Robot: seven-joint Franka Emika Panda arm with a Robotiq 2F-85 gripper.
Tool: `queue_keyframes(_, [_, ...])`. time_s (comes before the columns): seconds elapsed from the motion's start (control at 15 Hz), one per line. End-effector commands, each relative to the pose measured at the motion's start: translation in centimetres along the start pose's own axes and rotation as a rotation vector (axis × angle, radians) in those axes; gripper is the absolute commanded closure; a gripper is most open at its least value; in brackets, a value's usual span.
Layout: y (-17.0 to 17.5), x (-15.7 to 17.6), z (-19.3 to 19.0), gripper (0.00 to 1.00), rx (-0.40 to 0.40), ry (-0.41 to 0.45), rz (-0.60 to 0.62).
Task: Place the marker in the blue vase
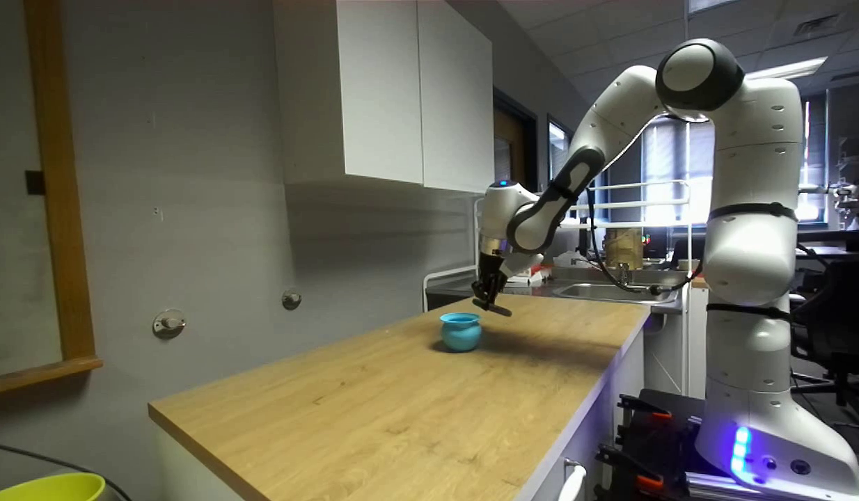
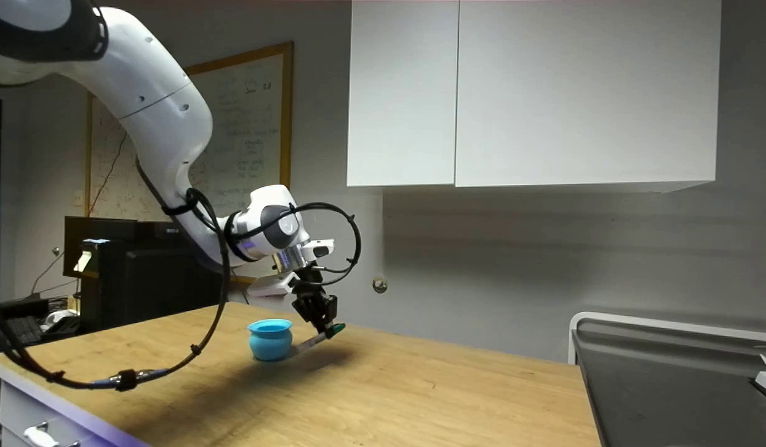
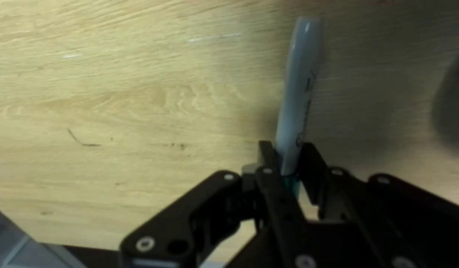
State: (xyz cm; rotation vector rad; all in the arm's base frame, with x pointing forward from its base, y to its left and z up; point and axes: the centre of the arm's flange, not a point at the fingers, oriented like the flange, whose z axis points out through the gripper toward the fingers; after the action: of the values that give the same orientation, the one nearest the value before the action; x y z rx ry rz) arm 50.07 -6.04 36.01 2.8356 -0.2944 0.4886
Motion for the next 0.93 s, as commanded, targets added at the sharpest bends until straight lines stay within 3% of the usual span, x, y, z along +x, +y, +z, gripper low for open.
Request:
queue_keyframes(0.0, [-0.6,0.1,-4.0,0.93,-0.101,0.084,0.041])
queue_keyframes(0.87, [-8.2,0.9,-14.0,0.93,-0.282,0.403,0.319])
